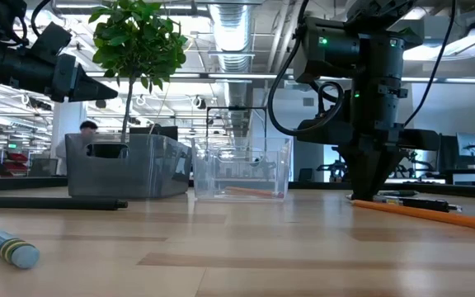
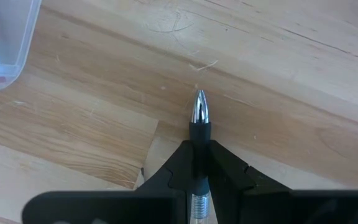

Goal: Sort pens & pencils
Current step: Put the bottom right black pen into the black bin

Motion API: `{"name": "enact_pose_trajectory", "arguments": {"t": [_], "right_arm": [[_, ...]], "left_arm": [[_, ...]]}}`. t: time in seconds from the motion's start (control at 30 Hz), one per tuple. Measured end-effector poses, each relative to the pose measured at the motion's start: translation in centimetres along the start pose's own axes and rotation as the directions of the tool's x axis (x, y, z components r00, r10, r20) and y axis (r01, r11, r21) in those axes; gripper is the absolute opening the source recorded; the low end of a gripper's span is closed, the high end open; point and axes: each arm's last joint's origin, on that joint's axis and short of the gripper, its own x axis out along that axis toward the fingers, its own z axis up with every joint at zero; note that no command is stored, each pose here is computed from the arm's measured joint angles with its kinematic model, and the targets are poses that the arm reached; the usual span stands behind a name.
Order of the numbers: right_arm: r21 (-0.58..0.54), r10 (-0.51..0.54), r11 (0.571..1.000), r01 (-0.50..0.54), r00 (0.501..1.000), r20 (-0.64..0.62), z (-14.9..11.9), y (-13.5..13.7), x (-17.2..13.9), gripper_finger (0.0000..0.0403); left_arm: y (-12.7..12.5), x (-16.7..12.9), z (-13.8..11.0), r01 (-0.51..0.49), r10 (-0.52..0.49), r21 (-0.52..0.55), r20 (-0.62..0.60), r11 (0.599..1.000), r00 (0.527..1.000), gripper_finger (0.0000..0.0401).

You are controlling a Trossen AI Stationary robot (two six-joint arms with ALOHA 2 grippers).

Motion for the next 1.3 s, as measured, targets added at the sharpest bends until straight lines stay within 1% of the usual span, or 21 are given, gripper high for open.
{"name": "enact_pose_trajectory", "arguments": {"t": [0.17, 0.27, 0.37, 0.43, 0.53, 0.6, 0.73, 0.83, 0.93, 1.03, 1.1, 1.17, 1.23, 1.3], "right_arm": [[0.000, -0.001, 1.000, 0.001, 1.000, 0.000, 0.0, 0.0, 0.0, 0.0060], [-0.006, -0.018, 1.000, 0.018, 1.000, -0.005, 0.2, 0.4, -0.6, 0.0060], [-0.050, -0.036, 0.998, 0.035, 0.999, -0.006, 0.5, 0.9, -1.5, 0.0060], [-0.065, -0.011, 0.998, 0.012, 1.000, 0.019, 0.8, 1.5, -2.3, 0.0060], [-0.100, -0.009, 0.995, 0.012, 1.000, 0.026, 1.1, 2.0, -3.3, 0.0060], [-0.119, 0.011, 0.993, -0.007, 0.999, 0.034, 1.5, 2.5, -4.2, 0.0060], [-0.145, -0.016, 0.989, 0.023, 0.998, 0.054, 2.0, 3.1, -6.6, 0.0060], [-0.171, -0.012, 0.985, 0.026, 0.997, 0.081, 2.6, 3.6, -9.0, 0.0060], [-0.209, 0.046, 0.978, -0.011, 0.986, 0.162, 3.4, 4.6, -11.4, 0.0060], [-0.267, 0.166, 0.960, -0.089, 0.944, 0.284, 5.1, 5.9, -13.6, 0.0060], [-0.325, 0.285, 0.930, -0.169, 0.892, 0.352, 6.5, 6.9, -14.6, 0.0060], [-0.396, 0.417, 0.883, -0.253, 0.811, 0.410, 7.9, 8.0, -15.4, 0.0060], [-0.465, 0.526, 0.826, -0.318, 0.730, 0.436, 9.2, 8.8, -16.1, 0.0060], [-0.516, 0.606, 0.777, -0.361, 0.651, 0.456, 10.3, 9.6, -16.3, 0.0060]], "left_arm": [[0.0, 0.0, 0.0, 0.000, 0.000, 0.000, 0.000, 1.000, 1.000, 0.0086], [0.0, 0.0, 0.0, 0.000, 0.000, 0.000, 0.000, 1.000, 1.000, 0.0086], [0.0, 0.0, 0.0, 0.000, 0.000, 0.000, 0.000, 1.000, 1.000, 0.0086], [0.0, 0.0, 0.0, 0.000, 0.000, 0.000, 0.000, 1.000, 1.000, 0.0086], [0.0, 0.0, 0.0, 0.000, 0.000, 0.000, 0.000, 1.000, 1.000, 0.0086], [0.0, 0.0, 0.0, 0.000, 0.000, 0.000, 0.000, 1.000, 1.000, 0.0086], [0.0, 0.0, 0.0, 0.000, 0.000, 0.000, 0.000, 1.000, 1.000, 0.0086], [0.0, 0.0, 0.0, 0.000, 0.000, -0.001, 0.000, 1.000, 1.000, 0.0086], [0.0, 0.0, 0.0, 0.000, 0.000, -0.001, 0.000, 1.000, 1.000, 0.0086], [0.0, 0.0, 0.0, 0.000, 0.000, -0.001, 0.000, 1.000, 1.000, 0.0086], [0.0, 0.0, 0.0, 0.000, 0.000, -0.001, 0.000, 1.000, 1.000, 0.0086], [0.0, 0.0, 0.0, 0.000, 0.000, -0.004, 0.000, 1.000, 1.000, 0.0086], [0.0, 0.0, 0.0, 0.000, 0.000, -0.007, 0.000, 1.000, 1.000, 0.0086], [0.0, 0.0, 0.0, 0.000, 0.000, -0.008, 0.000, 1.000, 1.000, 0.0086]]}}
